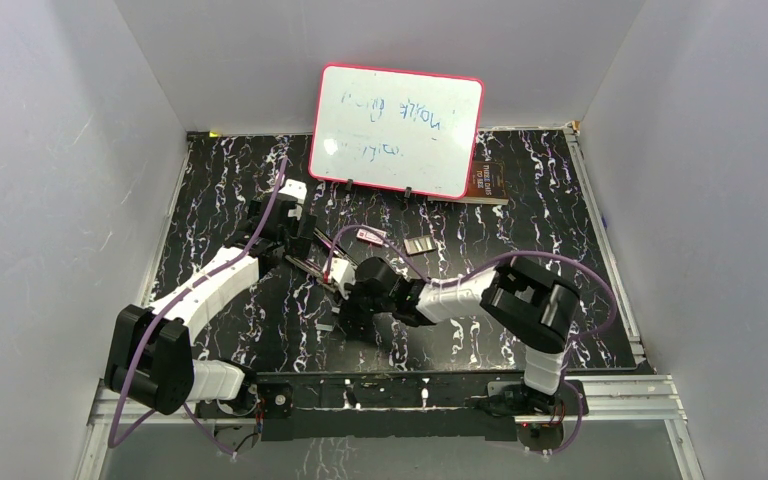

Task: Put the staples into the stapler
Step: Place the staple at the center of the board.

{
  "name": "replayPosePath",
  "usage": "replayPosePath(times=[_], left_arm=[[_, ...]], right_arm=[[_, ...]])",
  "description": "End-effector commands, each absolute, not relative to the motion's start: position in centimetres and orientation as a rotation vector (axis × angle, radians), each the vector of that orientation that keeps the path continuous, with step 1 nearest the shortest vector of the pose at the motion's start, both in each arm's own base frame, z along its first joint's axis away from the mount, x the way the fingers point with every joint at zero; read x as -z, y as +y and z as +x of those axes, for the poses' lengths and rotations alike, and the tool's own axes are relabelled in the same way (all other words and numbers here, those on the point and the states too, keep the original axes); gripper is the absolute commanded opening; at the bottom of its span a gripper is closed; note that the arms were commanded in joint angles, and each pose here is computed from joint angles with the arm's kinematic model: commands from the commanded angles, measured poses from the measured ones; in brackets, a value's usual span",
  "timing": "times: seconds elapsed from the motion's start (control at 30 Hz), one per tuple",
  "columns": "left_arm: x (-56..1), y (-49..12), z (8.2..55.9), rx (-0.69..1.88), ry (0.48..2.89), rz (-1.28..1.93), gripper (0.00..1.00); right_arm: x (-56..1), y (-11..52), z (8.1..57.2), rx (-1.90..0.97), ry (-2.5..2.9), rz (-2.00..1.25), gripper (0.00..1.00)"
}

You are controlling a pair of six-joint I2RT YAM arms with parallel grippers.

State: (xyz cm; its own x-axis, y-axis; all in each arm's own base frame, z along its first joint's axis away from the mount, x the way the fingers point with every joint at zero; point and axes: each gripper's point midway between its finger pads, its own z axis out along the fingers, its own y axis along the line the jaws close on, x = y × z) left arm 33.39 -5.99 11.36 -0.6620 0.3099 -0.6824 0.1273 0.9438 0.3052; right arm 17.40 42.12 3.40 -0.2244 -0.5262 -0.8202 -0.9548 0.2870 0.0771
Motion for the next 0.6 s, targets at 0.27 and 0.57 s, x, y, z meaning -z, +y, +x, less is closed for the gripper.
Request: replayPosePath(times=[0.27, 0.57], left_arm=[[-13.0, -6.2, 33.6, -0.272, 2.245, 0.294, 0.92], [-13.0, -6.4, 33.8, -0.271, 2.247, 0.302, 0.92]], right_arm=[[-4.4, 45.7, 18.0, -0.776, 1.732, -1.333, 0.24], [-1.9, 46.1, 17.5, -0.78, 1.741, -1.346, 0.31]])
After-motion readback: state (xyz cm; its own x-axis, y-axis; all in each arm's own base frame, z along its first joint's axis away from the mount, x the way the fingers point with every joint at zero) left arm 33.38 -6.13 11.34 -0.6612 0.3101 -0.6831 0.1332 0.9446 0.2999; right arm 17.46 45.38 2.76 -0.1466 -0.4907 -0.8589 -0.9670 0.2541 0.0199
